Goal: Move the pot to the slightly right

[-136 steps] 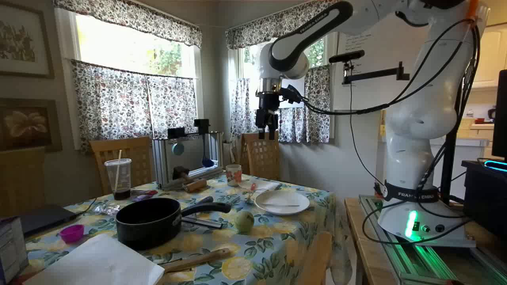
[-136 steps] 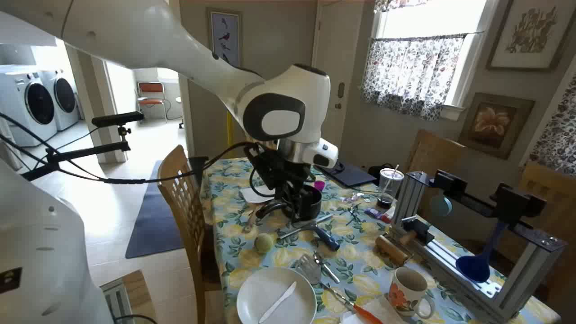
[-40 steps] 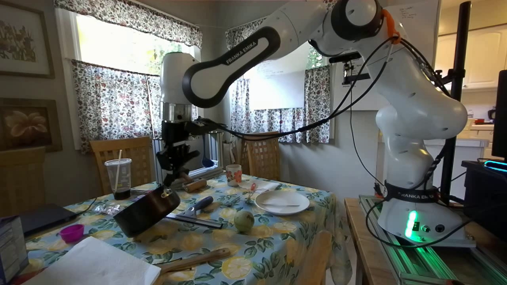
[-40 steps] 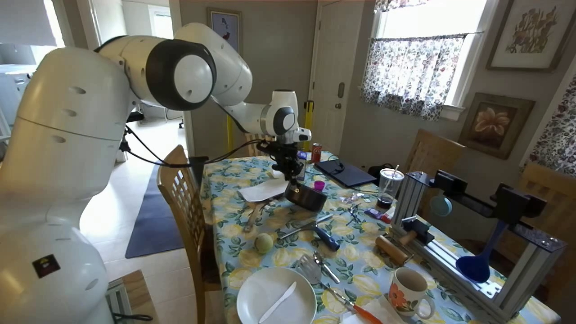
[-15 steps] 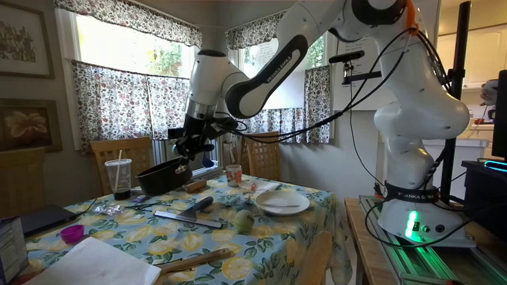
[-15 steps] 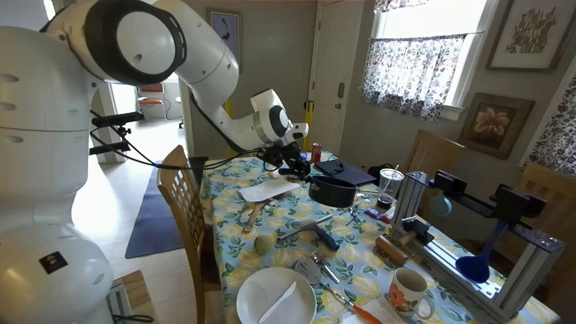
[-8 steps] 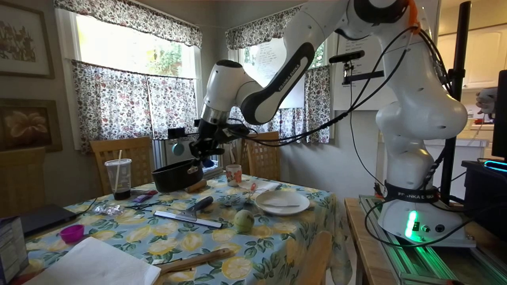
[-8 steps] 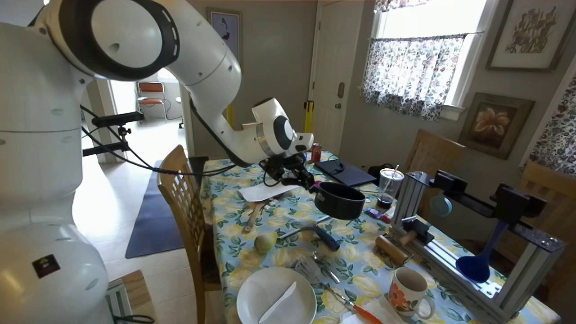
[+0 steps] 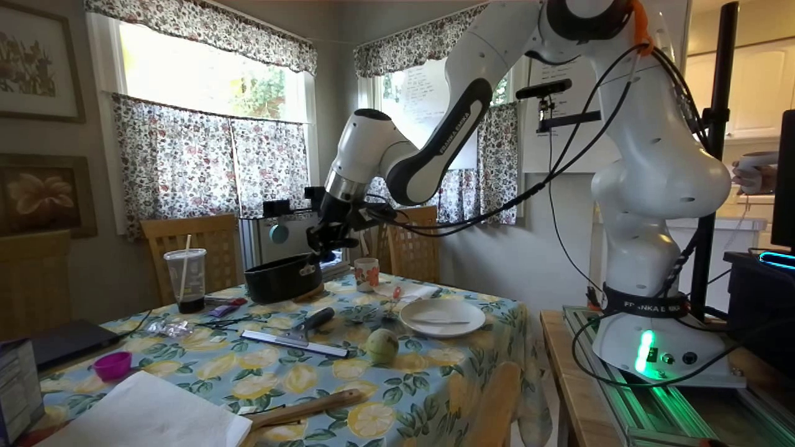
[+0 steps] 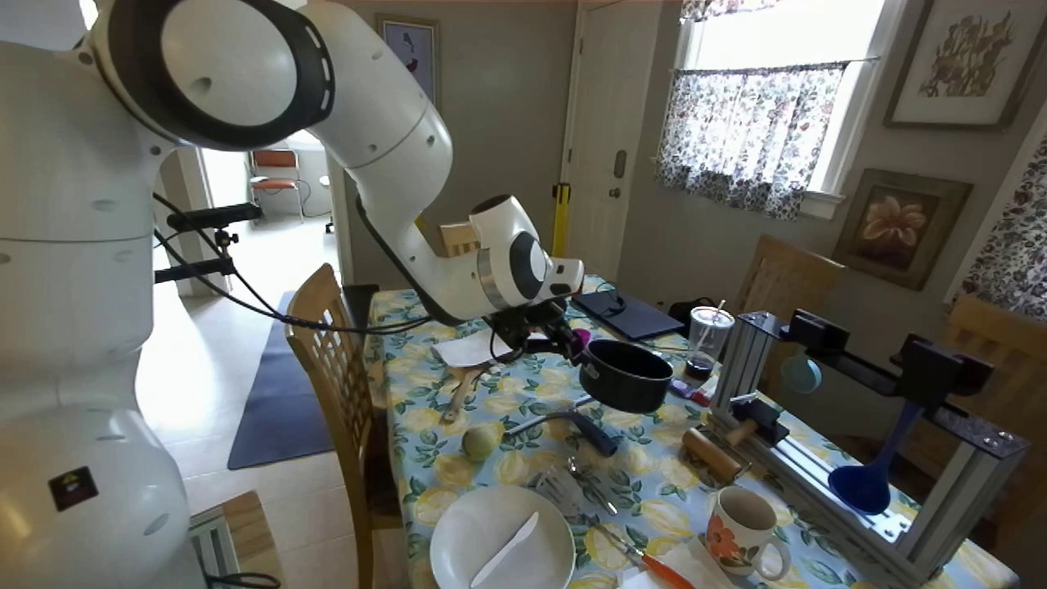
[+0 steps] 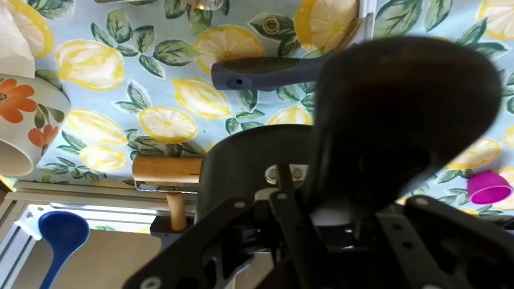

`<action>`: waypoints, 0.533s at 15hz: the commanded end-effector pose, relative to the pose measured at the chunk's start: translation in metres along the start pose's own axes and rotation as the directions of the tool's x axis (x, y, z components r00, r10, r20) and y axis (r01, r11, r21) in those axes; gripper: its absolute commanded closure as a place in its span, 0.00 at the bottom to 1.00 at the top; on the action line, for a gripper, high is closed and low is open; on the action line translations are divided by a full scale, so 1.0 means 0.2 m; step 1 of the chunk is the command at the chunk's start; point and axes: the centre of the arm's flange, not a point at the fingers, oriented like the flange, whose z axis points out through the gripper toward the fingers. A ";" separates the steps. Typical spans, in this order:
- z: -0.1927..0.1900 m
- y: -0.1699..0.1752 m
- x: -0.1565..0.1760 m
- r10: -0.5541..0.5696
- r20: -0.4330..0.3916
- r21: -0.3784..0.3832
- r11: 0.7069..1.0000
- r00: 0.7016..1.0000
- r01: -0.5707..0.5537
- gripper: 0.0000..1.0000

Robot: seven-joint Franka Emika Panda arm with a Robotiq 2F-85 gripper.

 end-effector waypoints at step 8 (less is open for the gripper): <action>0.23 0.06 0.12 -0.131 0.055 0.059 0.990 0.990 0.127 0.93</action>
